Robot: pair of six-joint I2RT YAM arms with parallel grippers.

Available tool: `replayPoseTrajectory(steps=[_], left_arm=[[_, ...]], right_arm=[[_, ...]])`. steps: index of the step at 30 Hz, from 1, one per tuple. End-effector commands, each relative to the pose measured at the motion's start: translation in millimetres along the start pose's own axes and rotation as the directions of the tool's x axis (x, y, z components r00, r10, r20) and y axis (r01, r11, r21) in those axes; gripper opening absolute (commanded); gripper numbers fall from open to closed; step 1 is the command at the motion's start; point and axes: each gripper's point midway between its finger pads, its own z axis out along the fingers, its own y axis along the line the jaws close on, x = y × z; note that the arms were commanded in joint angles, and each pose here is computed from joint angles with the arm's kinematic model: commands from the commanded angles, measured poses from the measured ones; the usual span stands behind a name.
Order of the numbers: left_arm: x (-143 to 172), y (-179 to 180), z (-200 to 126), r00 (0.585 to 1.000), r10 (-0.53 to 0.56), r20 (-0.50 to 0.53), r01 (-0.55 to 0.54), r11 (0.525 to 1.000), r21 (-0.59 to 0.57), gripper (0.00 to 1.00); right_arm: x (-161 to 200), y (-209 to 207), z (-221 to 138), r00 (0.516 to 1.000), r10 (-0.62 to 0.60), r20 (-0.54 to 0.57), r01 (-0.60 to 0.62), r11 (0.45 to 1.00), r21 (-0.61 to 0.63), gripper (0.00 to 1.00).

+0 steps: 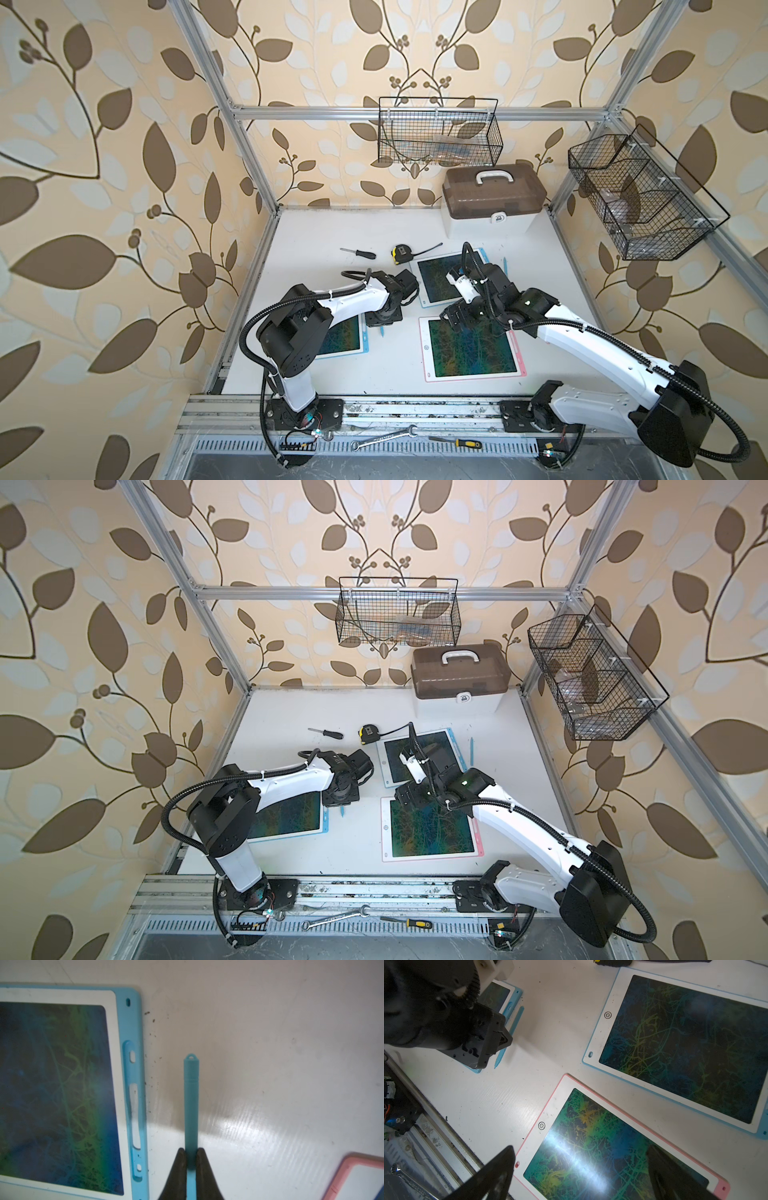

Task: Place the stylus back onto the writing tablet
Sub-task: Place the stylus on the writing tablet.

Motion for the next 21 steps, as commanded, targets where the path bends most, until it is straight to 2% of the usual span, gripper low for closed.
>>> replayPoseTrajectory(steps=[1, 15, 21], left_arm=[[-5, 19, -11, 1.000, 0.007, 0.024, -0.007, 1.000, -0.018, 0.11], [-1, 51, -10, 1.000, 0.010, 0.004, -0.009, 1.000, -0.022, 0.12], [-2, 54, -3, 1.000, 0.027, -0.011, -0.028, 0.999, -0.021, 0.12]], right_arm=[[-8, 1, -4, 1.000, -0.013, 0.008, 0.013, 1.000, 0.011, 0.98], [-8, 2, -3, 1.000, -0.017, 0.005, 0.017, 1.000, 0.011, 0.99], [-8, 2, -3, 1.000, -0.019, 0.004, 0.019, 1.000, 0.015, 0.99]])
